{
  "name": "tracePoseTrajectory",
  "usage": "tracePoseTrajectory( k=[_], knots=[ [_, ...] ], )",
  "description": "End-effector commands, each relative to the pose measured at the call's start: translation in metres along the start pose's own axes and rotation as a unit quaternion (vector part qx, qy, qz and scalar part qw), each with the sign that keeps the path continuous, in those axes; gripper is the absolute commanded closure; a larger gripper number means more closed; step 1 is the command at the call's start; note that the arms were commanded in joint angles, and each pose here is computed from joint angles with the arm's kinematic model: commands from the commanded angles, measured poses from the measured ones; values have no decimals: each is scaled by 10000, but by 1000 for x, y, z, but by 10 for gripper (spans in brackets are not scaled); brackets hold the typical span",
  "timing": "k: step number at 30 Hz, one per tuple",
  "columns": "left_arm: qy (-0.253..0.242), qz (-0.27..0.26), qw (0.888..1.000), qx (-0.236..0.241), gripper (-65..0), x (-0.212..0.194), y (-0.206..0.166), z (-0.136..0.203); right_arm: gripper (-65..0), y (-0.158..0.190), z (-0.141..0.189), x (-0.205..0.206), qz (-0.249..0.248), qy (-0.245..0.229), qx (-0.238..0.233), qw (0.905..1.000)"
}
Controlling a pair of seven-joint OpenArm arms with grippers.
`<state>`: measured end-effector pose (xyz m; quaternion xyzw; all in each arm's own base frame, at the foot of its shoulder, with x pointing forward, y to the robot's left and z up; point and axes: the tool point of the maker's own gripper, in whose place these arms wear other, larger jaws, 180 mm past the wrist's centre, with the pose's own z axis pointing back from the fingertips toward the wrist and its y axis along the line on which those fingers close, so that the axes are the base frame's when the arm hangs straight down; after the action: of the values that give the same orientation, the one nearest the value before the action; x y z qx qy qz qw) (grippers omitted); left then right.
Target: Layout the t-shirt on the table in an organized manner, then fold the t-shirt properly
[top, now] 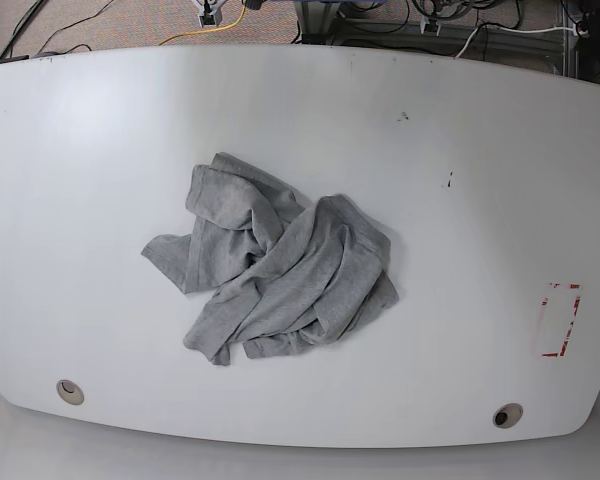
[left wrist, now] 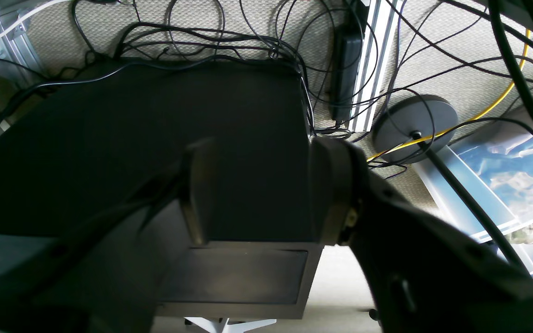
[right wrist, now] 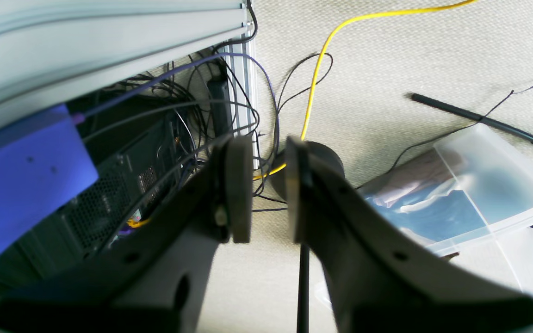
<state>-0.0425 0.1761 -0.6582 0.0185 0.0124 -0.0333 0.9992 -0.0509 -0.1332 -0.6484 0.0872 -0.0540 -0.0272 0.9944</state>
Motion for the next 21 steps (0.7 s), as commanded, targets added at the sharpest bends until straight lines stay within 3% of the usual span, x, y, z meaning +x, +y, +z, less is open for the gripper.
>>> tracePoseTrajectory(
  k=[1,21],
  knots=[
    [27,-11,10000,22,-290,-3,1,0,-118,-4,2,-3,-18,12,-14,10000],
    [-10,-46,10000,65,-292,1,6,0,-118,-4,2,-3,-38,-2,-16,10000]
  ],
)
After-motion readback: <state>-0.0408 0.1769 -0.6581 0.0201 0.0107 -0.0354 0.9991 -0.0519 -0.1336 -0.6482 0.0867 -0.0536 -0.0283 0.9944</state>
